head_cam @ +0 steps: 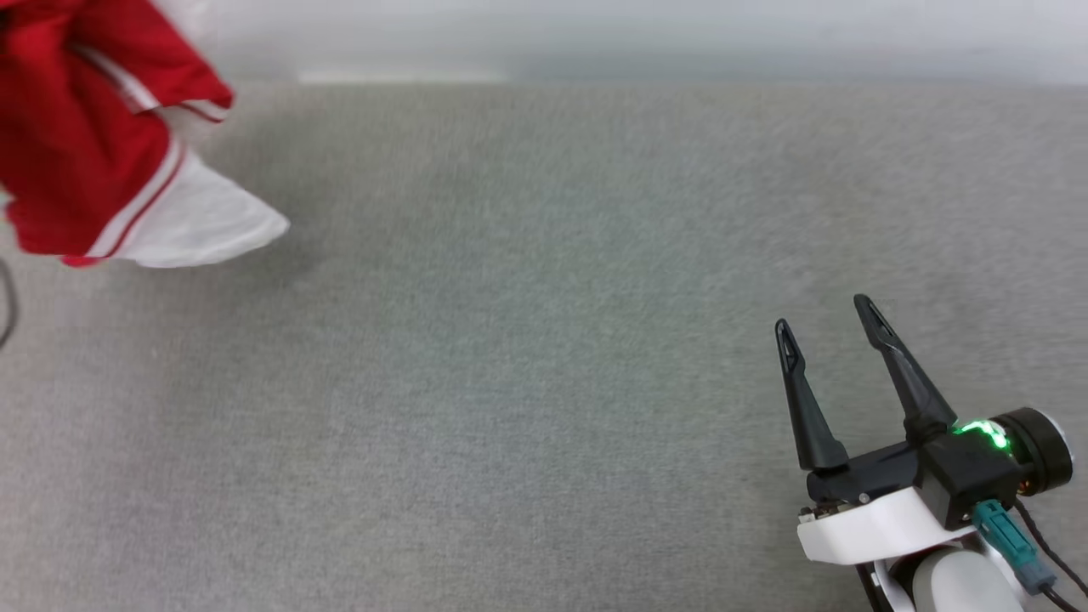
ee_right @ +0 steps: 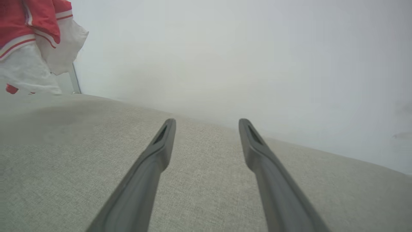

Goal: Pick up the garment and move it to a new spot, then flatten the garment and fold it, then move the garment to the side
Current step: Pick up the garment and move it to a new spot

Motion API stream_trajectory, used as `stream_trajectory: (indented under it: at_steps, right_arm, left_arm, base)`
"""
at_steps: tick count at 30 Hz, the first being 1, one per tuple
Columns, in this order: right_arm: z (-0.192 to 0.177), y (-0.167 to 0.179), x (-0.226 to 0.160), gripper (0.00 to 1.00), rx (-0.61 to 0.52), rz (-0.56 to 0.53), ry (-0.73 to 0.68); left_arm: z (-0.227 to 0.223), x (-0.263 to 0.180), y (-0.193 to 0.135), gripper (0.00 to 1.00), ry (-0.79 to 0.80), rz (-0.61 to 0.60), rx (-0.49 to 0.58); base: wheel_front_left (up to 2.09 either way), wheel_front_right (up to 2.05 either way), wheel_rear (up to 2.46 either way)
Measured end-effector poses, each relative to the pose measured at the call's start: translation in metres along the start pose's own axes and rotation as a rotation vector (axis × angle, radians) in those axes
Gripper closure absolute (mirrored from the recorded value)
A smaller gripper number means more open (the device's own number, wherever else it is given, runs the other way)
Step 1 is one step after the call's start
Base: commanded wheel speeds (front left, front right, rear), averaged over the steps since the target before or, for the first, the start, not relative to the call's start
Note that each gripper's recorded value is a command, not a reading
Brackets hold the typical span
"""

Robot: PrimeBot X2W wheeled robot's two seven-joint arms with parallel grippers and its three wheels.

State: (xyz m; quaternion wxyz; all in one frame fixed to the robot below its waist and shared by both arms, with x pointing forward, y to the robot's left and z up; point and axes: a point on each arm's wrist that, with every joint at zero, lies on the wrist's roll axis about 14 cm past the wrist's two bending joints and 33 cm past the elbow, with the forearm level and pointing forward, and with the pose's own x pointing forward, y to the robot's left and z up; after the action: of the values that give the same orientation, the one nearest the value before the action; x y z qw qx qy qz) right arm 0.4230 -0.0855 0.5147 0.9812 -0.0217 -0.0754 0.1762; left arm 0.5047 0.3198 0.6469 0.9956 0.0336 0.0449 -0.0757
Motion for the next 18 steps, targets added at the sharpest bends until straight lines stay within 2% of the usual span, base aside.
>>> stream_trajectory:
  at_steps: [5, 9, 12, 18]
  right_arm:
    - [0.019, -0.012, -0.018, 0.0, -0.019, -0.048, -0.029]
    - [0.03, -0.025, -0.03, 0.0, -0.034, -0.097, -0.05]
    - [0.036, -0.039, -0.039, 0.0, -0.043, -0.144, -0.058]
    - [0.037, -0.061, -0.056, 0.0, -0.057, -0.221, -0.047]
  left_arm:
    - [0.032, 0.004, -0.067, 1.0, -0.142, -0.168, 0.077]
    - [0.04, 0.012, -0.13, 1.0, -0.232, -0.321, 0.078]
    - [0.027, 0.016, -0.181, 1.0, -0.248, -0.442, 0.107]
    - [-0.029, 0.014, -0.289, 1.0, -0.2, -0.68, 0.033]
  base:
    - [0.0, 0.0, 0.0]
    - [0.0, 0.0, 0.0]
    - [0.0, 0.0, 0.0]
    - [0.0, 0.0, 0.0]
